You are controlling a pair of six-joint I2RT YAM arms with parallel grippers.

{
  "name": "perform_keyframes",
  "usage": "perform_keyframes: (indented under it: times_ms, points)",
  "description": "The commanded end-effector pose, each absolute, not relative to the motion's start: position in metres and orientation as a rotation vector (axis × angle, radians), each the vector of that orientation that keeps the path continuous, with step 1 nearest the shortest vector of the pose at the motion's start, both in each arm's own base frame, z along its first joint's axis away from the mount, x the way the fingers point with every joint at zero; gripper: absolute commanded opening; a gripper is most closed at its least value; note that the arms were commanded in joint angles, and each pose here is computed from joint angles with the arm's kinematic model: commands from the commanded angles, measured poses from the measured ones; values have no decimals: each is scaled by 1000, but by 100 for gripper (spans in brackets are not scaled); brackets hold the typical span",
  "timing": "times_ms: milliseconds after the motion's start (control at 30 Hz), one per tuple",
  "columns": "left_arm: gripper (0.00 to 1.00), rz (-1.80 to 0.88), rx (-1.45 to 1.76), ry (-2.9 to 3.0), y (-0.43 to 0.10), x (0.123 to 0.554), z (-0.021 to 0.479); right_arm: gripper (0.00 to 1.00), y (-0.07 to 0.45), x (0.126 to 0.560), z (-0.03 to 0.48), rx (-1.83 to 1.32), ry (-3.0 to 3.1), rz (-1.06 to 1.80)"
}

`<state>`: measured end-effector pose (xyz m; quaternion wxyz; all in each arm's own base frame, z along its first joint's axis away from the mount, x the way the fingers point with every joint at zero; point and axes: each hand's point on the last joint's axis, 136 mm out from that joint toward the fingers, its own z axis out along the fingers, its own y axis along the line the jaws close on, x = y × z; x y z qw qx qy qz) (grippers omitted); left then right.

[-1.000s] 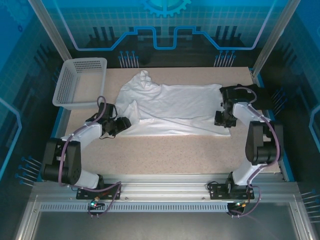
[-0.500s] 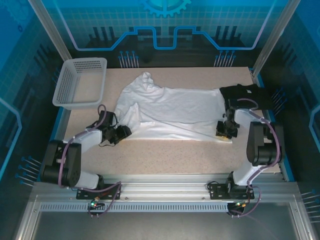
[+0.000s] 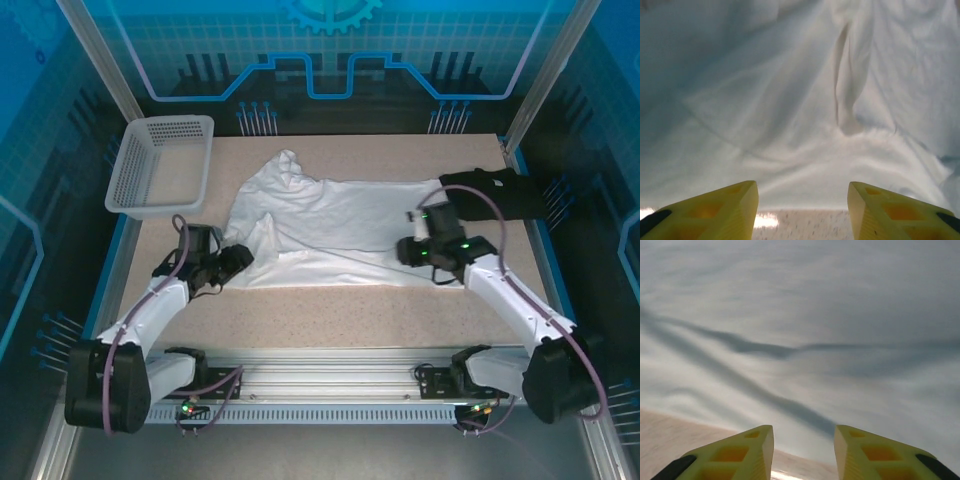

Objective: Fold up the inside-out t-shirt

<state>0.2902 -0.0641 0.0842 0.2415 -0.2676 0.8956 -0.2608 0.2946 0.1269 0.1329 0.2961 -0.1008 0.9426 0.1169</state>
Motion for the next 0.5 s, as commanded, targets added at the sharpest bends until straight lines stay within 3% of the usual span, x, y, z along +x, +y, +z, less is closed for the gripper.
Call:
perform_keyframes:
  times_ms: [0, 267, 467]
  points:
    - [52, -675, -829, 2386, -47, 312, 86, 42, 203, 318, 160, -568, 2308, 382]
    - [52, -638, -894, 2430, -33, 328, 55, 51, 348, 335, 112, -1086, 2262, 332]
    - [52, -621, -892, 2460, -31, 320, 43, 55, 400, 339, 66, -1293, 2297, 266]
